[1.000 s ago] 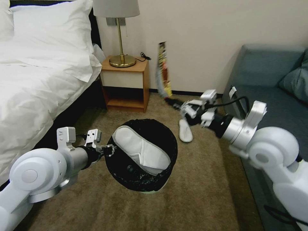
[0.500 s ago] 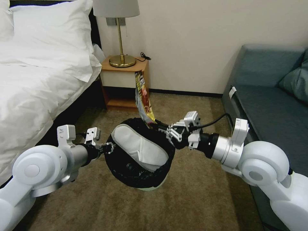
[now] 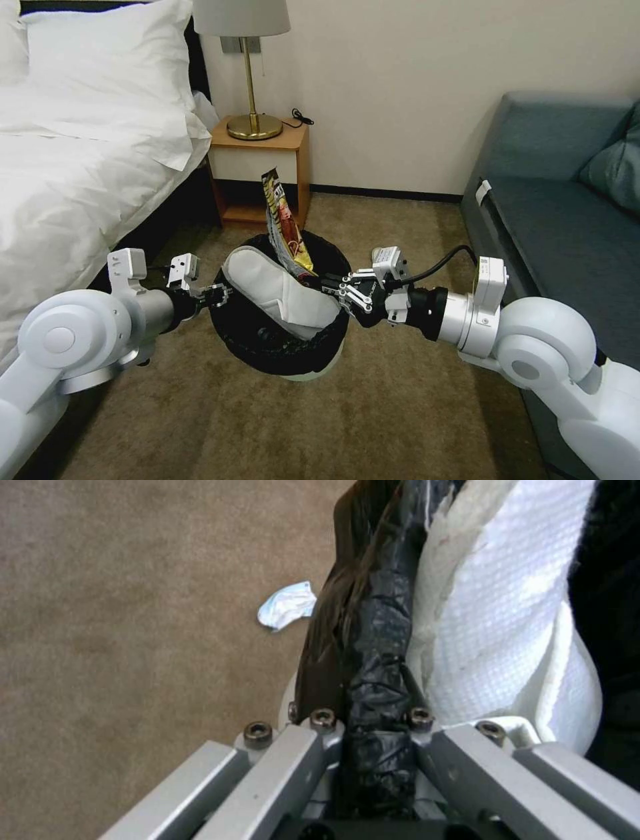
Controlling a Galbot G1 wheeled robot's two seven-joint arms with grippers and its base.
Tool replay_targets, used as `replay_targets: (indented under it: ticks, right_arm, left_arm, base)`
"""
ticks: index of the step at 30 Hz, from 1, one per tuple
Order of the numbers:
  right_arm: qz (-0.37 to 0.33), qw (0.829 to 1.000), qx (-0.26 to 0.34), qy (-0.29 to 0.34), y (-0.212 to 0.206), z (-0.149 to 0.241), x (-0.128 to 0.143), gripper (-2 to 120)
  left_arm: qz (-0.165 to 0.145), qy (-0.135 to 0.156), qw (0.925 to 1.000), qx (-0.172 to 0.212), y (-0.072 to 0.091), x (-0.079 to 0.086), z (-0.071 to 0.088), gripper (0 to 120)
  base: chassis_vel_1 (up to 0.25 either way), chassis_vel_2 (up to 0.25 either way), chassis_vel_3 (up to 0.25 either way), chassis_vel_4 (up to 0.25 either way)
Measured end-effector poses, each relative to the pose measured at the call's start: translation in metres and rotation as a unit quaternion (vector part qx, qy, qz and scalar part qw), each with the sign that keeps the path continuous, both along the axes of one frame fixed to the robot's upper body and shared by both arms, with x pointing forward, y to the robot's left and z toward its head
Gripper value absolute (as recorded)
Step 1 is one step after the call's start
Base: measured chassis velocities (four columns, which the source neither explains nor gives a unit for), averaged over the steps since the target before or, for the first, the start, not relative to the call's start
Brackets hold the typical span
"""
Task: Pick up the trash bin, then pick up the garbage on the floor and place it into the trash bin.
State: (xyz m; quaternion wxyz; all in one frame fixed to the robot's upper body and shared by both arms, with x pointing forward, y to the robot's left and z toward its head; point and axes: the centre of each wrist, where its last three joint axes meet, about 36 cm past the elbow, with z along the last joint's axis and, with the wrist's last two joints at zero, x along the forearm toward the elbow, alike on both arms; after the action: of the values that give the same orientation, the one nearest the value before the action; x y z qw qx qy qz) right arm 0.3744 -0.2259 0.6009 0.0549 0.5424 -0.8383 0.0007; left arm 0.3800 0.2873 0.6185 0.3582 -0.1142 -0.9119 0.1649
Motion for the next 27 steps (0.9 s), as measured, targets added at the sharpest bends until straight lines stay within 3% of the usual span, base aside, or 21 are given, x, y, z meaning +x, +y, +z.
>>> replay_targets:
  ticks: [5, 7, 11, 14, 18, 22, 27]
  right_arm:
    - [-0.002, 1.000, 0.003, -0.005, 0.0001, 0.0025, -0.0012, 33]
    - [-0.006, 1.000, 0.008, -0.011, 0.0009, 0.0036, -0.0023, 47]
    - [-0.008, 1.000, 0.013, -0.014, 0.0016, 0.0054, -0.0033, 55]
    - [-0.008, 1.000, 0.017, -0.020, 0.0015, 0.0062, -0.0042, 71]
    - [-0.007, 1.000, 0.019, -0.020, 0.0021, 0.0050, -0.0046, 80]
    - [-0.005, 1.000, 0.024, -0.018, 0.0044, 0.0031, -0.0036, 99]
    - [-0.010, 0.999, 0.025, -0.017, 0.0044, 0.0022, -0.0019, 108]
  left_arm:
    - [0.000, -0.002, 1.0000, 0.000, 0.0007, 0.0010, 0.0008, 3]
    - [0.001, -0.003, 1.0000, 0.000, 0.0013, 0.0024, 0.0005, 3]
    - [0.002, -0.003, 1.0000, 0.001, 0.0013, 0.0026, 0.0002, 3]
    - [0.001, -0.003, 1.0000, 0.001, 0.0012, 0.0024, 0.0004, 3]
    - [0.000, -0.005, 1.0000, 0.002, 0.0014, 0.0023, 0.0015, 3]
    - [-0.002, -0.008, 1.0000, 0.004, 0.0013, 0.0008, 0.0043, 3]
    - [-0.005, -0.011, 0.9999, 0.003, 0.0006, -0.0005, 0.0058, 3]
  base:
    - [0.000, 0.000, 0.000, 0.000]
    - [0.000, 0.000, 0.000, 0.000]
    - [0.000, 0.000, 0.000, 0.000]
    - [0.000, 0.000, 0.000, 0.000]
    - [0.000, 0.000, 0.000, 0.000]
    - [0.000, 0.000, 0.000, 0.000]
    - [0.000, 0.000, 0.000, 0.000]
